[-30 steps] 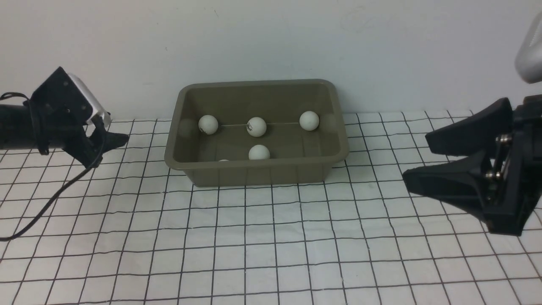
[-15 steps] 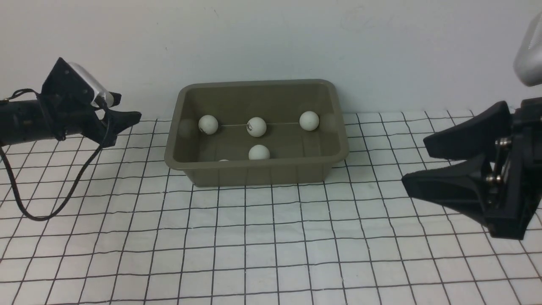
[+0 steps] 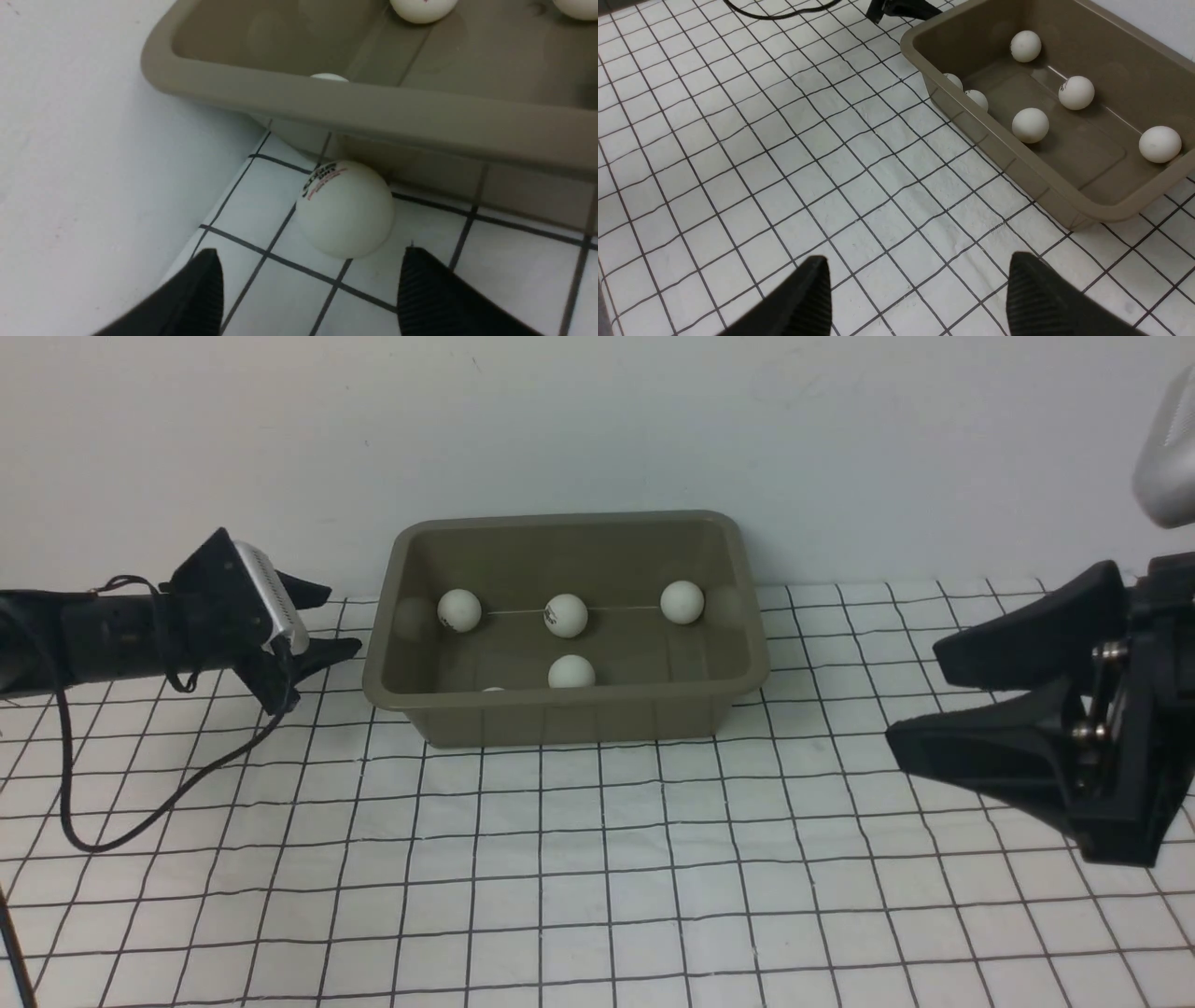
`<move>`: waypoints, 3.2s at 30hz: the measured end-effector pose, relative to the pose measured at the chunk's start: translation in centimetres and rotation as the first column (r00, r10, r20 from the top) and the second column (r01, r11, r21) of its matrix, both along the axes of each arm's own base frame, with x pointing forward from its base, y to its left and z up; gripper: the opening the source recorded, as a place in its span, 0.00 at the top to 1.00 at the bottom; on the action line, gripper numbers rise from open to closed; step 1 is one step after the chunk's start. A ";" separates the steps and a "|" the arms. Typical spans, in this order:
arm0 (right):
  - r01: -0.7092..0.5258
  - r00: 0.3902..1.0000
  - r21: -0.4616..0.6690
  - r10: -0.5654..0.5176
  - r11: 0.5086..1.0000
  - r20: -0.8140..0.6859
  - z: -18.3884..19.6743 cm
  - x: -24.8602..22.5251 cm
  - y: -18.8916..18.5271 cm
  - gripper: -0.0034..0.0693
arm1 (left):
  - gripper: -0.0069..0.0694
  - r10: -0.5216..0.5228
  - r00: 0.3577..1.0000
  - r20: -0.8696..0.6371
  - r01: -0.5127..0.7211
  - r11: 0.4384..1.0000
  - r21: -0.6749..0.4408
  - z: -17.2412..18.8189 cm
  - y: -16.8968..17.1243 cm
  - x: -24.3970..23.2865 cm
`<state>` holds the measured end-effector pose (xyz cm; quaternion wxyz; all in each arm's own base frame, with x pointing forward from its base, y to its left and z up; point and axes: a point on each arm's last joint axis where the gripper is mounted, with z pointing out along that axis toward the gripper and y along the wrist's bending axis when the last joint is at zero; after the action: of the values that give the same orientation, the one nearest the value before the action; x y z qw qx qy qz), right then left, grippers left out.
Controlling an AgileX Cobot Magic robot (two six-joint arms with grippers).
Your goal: Put the table tennis balls into the box on the white checkered tablecloth.
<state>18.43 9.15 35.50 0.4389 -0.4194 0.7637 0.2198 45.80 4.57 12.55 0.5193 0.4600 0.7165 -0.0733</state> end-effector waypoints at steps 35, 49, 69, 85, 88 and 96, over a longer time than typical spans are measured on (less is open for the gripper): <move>-0.016 1.000 0.019 0.016 1.000 -0.018 0.0 -0.2 0.2 0.32 | 0.41 0.118 0.990 -0.078 -0.118 0.993 0.002 -1.8 -3.8 1.4; -0.016 1.000 0.019 0.017 1.000 -0.017 0.0 -0.2 0.2 0.32 | 0.41 0.128 0.980 -0.149 -0.145 0.984 -0.107 -1.6 -4.2 1.3; -0.016 1.000 0.020 0.016 1.000 -0.017 0.1 -0.2 0.2 0.32 | 0.59 0.239 0.924 -0.297 -0.268 0.961 -0.061 -2.2 -1.6 0.7; -0.017 1.000 0.021 0.017 1.000 -0.013 0.1 -0.2 0.2 0.32 | 0.30 0.127 0.958 -0.257 -0.157 0.983 -0.100 0.3 -1.5 0.3; -0.018 1.000 0.025 0.018 1.000 -0.012 0.1 -0.2 0.2 0.32 | 0.29 0.129 0.960 -0.248 -0.156 0.984 -0.091 0.9 -1.4 0.8; -0.026 0.999 0.037 0.027 0.999 -0.021 0.1 -0.3 0.3 0.32 | 0.29 0.102 0.965 -0.240 -0.119 0.991 -0.056 3.7 -1.1 2.2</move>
<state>18.16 9.43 35.65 0.4352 -0.4191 0.7585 0.2440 48.01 3.45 16.27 0.4492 0.3888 0.7948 -0.1236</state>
